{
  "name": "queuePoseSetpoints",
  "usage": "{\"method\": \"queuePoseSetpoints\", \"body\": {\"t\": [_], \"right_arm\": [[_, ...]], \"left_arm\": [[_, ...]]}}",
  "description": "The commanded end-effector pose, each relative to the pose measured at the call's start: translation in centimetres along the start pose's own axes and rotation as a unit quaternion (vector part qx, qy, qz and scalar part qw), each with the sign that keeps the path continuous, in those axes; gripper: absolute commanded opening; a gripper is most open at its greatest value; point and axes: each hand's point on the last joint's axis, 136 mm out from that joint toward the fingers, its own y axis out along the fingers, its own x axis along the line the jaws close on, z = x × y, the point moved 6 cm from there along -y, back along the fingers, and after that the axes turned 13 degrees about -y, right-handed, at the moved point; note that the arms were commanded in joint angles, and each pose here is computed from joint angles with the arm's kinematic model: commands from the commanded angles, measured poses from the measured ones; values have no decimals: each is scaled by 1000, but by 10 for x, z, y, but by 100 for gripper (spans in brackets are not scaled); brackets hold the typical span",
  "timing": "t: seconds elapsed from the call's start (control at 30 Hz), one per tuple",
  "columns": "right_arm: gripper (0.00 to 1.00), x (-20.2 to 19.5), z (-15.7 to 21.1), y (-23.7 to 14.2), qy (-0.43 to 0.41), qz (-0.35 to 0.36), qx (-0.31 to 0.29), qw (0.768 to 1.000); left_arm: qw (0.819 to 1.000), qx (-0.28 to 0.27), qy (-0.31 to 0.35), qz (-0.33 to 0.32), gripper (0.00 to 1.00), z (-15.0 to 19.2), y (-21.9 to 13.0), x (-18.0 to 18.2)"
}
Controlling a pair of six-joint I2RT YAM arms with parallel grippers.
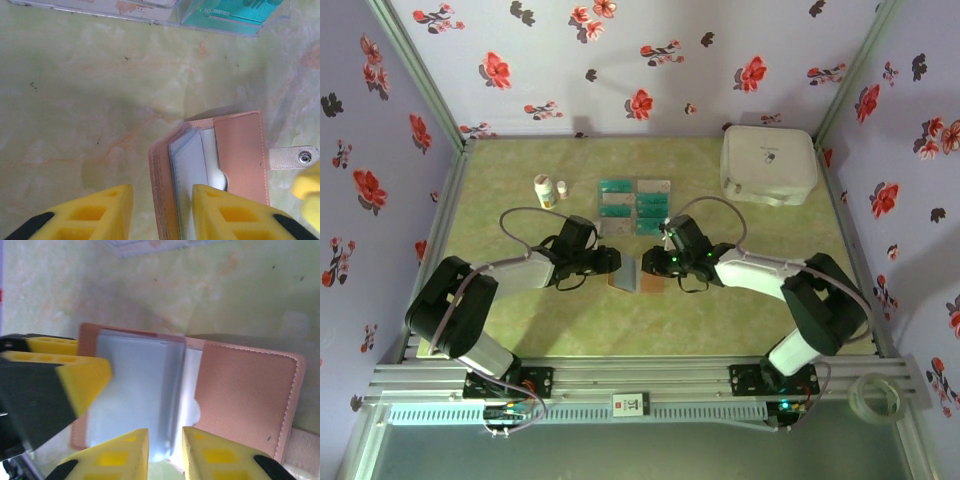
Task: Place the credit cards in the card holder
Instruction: Flip the card slot at the card holder.
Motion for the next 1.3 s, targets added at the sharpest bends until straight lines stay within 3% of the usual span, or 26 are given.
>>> {"method": "queuePoseSetpoints", "body": {"t": [0.0, 0.27, 0.67, 1.27], "right_arm": [[21, -11, 5, 14, 8, 10, -12, 1000], [15, -43, 35, 32, 34, 45, 15, 998], [13, -51, 45, 38, 45, 50, 17, 998], [10, -56, 51, 42, 48, 52, 25, 997]], "left_arm": [[1000, -5, 11, 19, 36, -5, -5, -13], [1000, -19, -3, 14, 39, -11, -13, -3], [999, -36, -28, 23, 42, -17, -22, 6], [998, -44, -36, 42, 16, -19, -22, 4]]}}
